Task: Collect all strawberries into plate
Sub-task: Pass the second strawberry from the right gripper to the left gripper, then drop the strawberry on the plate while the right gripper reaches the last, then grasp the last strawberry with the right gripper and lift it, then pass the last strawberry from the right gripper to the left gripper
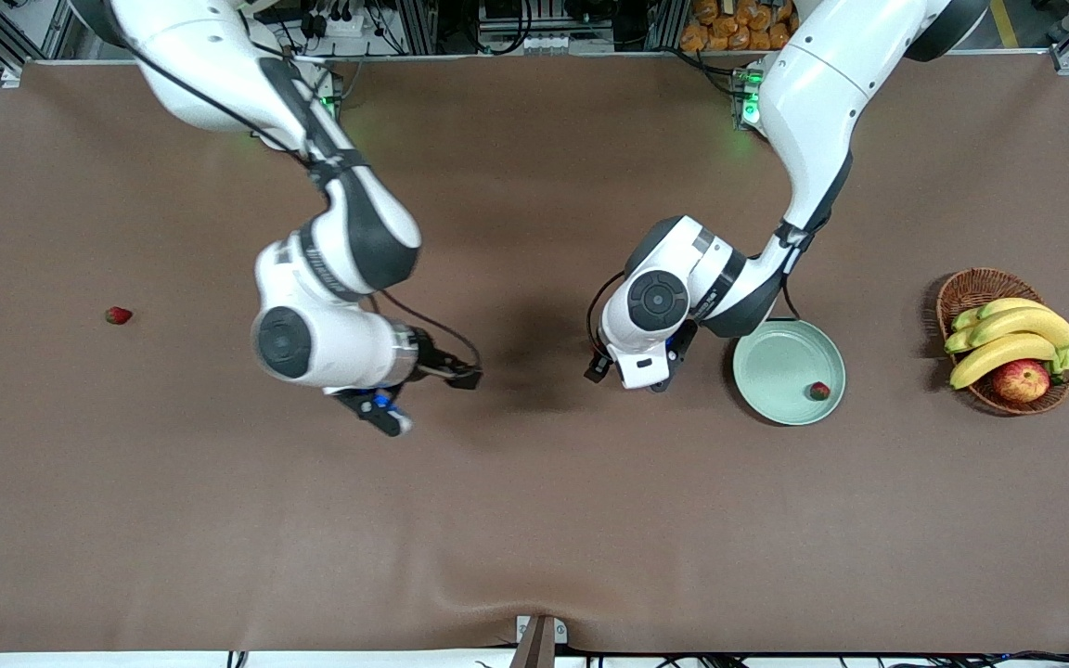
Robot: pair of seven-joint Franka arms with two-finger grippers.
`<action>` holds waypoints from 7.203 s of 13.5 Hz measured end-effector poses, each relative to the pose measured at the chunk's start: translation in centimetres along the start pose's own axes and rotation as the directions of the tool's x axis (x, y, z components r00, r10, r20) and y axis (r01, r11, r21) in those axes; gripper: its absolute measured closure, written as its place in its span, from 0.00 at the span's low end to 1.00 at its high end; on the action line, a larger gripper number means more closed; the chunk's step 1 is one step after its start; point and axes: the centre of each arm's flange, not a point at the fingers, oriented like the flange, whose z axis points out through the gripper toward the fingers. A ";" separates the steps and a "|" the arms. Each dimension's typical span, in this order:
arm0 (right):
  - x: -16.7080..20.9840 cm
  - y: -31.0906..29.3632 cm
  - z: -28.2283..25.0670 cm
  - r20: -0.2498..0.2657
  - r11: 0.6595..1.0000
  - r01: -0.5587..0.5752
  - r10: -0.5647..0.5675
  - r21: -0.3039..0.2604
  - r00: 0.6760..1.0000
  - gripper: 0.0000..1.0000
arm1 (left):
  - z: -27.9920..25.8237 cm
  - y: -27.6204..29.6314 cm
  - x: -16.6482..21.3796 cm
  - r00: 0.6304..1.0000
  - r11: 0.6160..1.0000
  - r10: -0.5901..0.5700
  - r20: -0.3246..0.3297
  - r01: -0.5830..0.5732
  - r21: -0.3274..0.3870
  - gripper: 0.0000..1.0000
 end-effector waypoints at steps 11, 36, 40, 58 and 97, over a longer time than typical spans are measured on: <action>13.8 22.3 -11.6 0.040 0.938 0.252 -0.250 -0.238 0.968 0.00 | 6.0 -0.6 -3.4 0.984 0.987 0.153 -0.092 -0.148 0.055 0.34; 20.1 59.4 -0.3 0.041 0.767 0.582 -0.595 -0.271 0.803 0.25 | -3.2 -6.7 22.9 0.955 0.933 0.291 -0.059 -0.270 0.239 0.67; 20.1 60.6 0.4 0.054 0.747 0.608 -0.618 -0.269 0.784 0.40 | -1.1 -7.4 24.5 0.949 0.919 0.305 -0.074 -0.273 0.284 0.43; 18.2 39.3 -9.5 0.152 0.811 0.550 -0.529 -0.197 0.835 0.66 | -13.1 -4.0 17.9 0.929 0.936 0.348 -0.127 -0.337 0.104 0.00; -5.8 -4.3 9.0 -0.143 0.991 -0.124 0.129 0.043 0.981 0.00 | -10.0 -1.1 6.4 0.913 0.916 0.400 -0.083 -0.396 0.059 0.00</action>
